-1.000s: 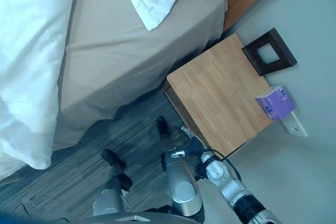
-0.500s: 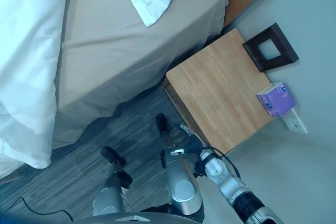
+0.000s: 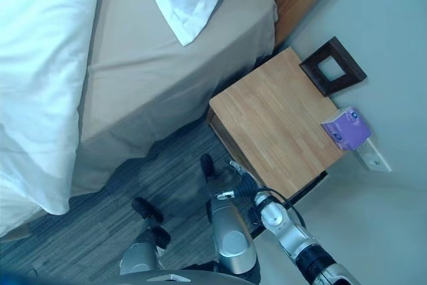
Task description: Making the bed.
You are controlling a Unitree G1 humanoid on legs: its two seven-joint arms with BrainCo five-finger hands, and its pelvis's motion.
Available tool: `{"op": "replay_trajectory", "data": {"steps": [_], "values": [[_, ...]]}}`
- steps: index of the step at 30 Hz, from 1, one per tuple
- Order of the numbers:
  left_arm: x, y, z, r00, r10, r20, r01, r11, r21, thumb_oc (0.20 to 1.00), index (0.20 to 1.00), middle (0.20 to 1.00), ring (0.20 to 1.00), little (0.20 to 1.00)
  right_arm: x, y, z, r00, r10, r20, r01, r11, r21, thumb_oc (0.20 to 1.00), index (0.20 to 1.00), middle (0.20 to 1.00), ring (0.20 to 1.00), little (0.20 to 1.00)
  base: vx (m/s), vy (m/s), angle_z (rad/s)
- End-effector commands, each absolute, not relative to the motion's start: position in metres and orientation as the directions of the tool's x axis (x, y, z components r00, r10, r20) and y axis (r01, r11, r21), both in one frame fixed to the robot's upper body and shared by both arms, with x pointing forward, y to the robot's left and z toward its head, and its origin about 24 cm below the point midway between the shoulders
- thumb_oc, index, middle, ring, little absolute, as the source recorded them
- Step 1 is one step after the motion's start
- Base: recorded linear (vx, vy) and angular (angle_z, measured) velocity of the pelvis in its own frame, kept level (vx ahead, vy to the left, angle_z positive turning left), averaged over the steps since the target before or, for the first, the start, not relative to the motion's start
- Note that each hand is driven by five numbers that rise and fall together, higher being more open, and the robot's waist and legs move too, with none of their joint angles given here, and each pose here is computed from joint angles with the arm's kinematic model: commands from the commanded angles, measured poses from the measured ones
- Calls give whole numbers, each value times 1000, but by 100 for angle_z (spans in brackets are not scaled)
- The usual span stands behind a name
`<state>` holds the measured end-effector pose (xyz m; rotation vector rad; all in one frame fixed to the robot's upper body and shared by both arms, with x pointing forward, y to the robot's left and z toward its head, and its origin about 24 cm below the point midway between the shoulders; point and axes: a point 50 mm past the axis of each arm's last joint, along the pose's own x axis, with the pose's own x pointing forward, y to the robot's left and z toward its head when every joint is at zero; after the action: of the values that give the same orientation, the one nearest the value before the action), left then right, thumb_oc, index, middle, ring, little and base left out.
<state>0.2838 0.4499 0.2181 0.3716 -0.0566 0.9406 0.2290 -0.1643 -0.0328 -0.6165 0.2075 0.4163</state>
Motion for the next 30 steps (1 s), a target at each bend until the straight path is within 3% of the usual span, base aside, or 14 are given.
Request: {"op": "replay_trajectory", "data": {"steps": [1,7,12,16,19,21,24,26,27,28,30], "values": [[287,447,235,581,773,254,-813,539,218,200,200,200,200,200,225,-163,-32,902,319,-290,-427,754,-498,1000,1000,1000,1000,1000,-31,-39,-2],[305,427,234,636,717,284,-770,612,181,200,200,200,200,200,215,-172,-39,897,293,-330,-429,756,-495,1000,1000,1000,1000,1000,8,-33,-1],[325,386,238,719,581,382,-669,728,151,200,200,200,200,200,198,-183,-56,872,256,-418,-449,757,-474,1000,1000,1000,1000,1000,48,-52,0],[347,321,236,791,403,461,-492,866,88,200,200,200,200,200,171,-197,-75,816,217,-536,-487,757,-435,1000,1000,1000,1000,1000,57,-28,-23],[348,315,230,800,389,456,-476,875,88,200,200,200,200,200,164,-198,-80,798,213,-563,-498,759,-420,1000,1000,1000,1000,1000,12,-9,-32],[354,274,210,845,295,446,-353,934,50,200,200,200,200,200,145,-200,-94,744,203,-637,-528,764,-372,1000,1000,1000,1000,1000,50,-9,-36],[351,253,181,889,236,391,-278,959,52,200,200,200,200,200,132,-201,-102,712,194,-675,-533,775,-340,1000,1000,1000,1000,1000,49,4,-55],[346,226,138,951,146,272,-163,986,43,514,514,514,514,514,121,-198,-110,678,198,-708,-549,777,-308,1000,1000,1000,1000,1000,74,-3,-48],[342,218,122,967,121,225,-130,991,25,827,827,827,827,827,118,-197,-112,667,200,-718,-554,777,-299,1000,1000,1000,1000,1000,50,6,-27],[336,208,105,981,88,174,-89,996,3,1000,1000,1000,1000,1000,115,-197,-114,656,201,-728,-561,775,-292,1000,1000,1000,1000,1000,35,27,-47],[316,183,57,1000,-1,18,2,999,-51,1000,1000,1000,1000,1000,111,-198,-117,640,195,-743,-566,774,-284,1000,1000,1000,1000,1000,14,31,-39]]}}
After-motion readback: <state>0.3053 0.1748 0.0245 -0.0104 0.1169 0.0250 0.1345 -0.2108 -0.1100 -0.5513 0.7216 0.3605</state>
